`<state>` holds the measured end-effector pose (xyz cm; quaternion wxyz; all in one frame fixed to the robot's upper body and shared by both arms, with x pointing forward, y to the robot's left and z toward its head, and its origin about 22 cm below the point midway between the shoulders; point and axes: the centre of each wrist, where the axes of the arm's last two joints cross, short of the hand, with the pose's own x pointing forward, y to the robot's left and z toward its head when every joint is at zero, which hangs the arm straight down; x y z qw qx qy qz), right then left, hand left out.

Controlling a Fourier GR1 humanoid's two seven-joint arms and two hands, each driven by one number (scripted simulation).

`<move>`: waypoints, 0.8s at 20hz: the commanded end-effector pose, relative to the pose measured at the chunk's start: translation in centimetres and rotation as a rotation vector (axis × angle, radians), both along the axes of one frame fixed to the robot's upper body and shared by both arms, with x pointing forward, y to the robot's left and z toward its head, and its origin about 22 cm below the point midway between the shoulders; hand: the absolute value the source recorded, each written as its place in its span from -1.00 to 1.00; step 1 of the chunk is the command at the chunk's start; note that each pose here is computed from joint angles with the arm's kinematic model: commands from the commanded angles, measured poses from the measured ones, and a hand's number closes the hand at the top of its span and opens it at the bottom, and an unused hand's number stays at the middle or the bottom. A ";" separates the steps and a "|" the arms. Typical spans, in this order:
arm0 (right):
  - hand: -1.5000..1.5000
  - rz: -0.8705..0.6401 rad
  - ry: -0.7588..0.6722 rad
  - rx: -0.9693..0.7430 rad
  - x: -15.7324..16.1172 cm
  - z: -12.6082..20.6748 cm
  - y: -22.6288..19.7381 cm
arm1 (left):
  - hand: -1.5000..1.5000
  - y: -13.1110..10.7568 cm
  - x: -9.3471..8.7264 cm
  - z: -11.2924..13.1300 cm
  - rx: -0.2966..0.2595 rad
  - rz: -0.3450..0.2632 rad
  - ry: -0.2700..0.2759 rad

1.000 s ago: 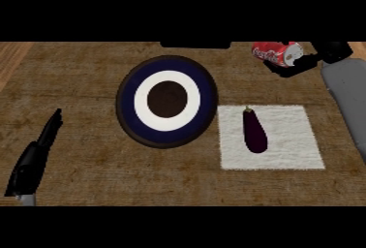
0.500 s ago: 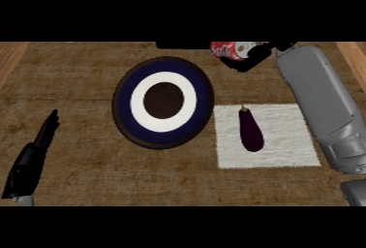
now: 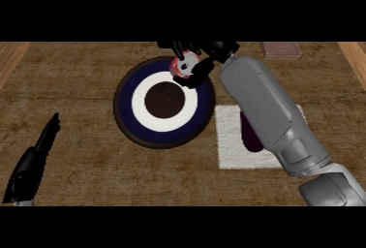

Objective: Pick the can from the placemat and place it in the plate

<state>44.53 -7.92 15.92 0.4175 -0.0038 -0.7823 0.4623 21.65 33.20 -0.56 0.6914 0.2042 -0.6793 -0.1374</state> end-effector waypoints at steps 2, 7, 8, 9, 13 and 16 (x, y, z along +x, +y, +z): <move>1.00 0.025 0.029 -0.038 -1.1 -2.6 3.2 | 0.00 0.1 0.5 0.5 0.012 -0.010 -0.019; 1.00 -0.072 0.246 0.027 -1.4 -5.2 2.7 | 0.00 -1.9 0.7 -0.7 0.015 -0.043 -0.011; -1.00 -0.092 0.265 0.014 -1.2 -4.5 3.2 | 0.00 -0.1 1.5 1.2 0.007 -0.040 -0.020; -1.00 -0.118 0.264 0.004 -1.0 -5.3 2.7 | 0.00 -0.9 1.2 0.5 0.000 -0.031 -0.010; -1.00 -0.115 0.254 0.035 -2.1 -6.8 3.4 | 0.00 -2.8 1.8 0.2 0.011 -0.047 -0.020; -1.00 -0.108 0.257 0.173 -1.6 -5.8 3.2 | 0.00 -0.3 2.5 0.5 -0.010 -0.041 -0.010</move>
